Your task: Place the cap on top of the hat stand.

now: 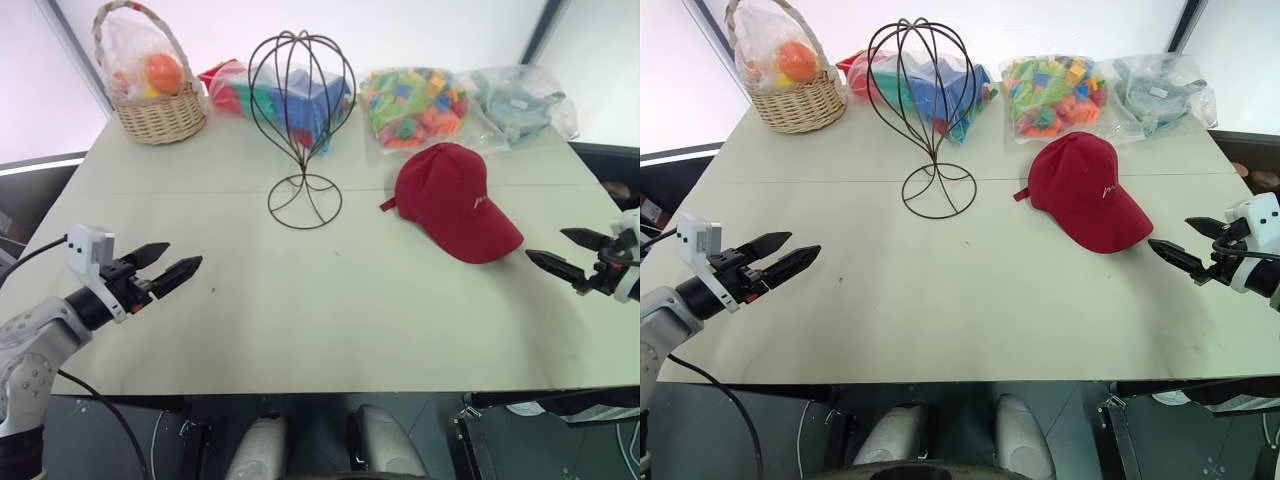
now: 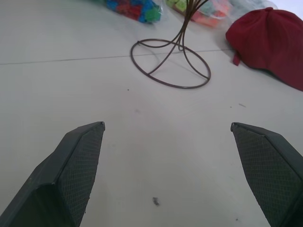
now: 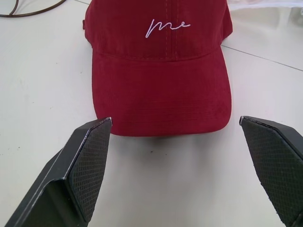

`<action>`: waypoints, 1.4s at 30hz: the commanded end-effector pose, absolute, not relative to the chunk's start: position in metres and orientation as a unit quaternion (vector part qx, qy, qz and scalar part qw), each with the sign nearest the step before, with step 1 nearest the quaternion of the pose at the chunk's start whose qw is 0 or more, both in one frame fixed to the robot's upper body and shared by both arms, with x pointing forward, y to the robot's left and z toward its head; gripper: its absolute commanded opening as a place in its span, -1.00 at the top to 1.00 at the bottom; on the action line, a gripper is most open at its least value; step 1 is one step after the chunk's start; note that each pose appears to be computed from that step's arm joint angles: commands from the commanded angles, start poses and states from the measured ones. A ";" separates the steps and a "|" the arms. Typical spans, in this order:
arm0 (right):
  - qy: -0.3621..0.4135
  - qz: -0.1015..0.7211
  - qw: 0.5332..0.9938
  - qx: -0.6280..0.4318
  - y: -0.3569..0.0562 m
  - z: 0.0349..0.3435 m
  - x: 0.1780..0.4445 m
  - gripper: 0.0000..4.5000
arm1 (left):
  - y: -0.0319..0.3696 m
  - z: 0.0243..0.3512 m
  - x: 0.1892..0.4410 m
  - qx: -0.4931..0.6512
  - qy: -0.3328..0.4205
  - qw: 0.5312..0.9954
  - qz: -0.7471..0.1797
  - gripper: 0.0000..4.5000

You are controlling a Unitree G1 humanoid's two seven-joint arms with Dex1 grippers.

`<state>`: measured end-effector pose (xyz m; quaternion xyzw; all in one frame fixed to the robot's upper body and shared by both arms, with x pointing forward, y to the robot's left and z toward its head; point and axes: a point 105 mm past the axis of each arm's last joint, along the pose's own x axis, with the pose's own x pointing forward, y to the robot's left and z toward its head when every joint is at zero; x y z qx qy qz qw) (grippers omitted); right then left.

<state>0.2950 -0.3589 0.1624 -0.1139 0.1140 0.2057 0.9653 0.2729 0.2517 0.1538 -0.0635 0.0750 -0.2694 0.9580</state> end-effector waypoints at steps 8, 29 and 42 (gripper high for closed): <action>0.090 0.208 0.965 -0.131 -0.355 0.178 0.302 -0.97 | 0.252 0.164 0.271 -0.048 0.056 0.958 -0.276 -1.00; 0.090 0.205 0.965 -0.136 -0.353 0.178 0.301 -0.97 | 0.254 0.165 0.271 -0.046 0.055 0.957 -0.280 -1.00; 0.059 0.160 0.939 -0.299 -0.364 0.199 0.306 -0.97 | 0.231 0.219 0.267 -0.019 0.039 0.902 -0.429 -1.00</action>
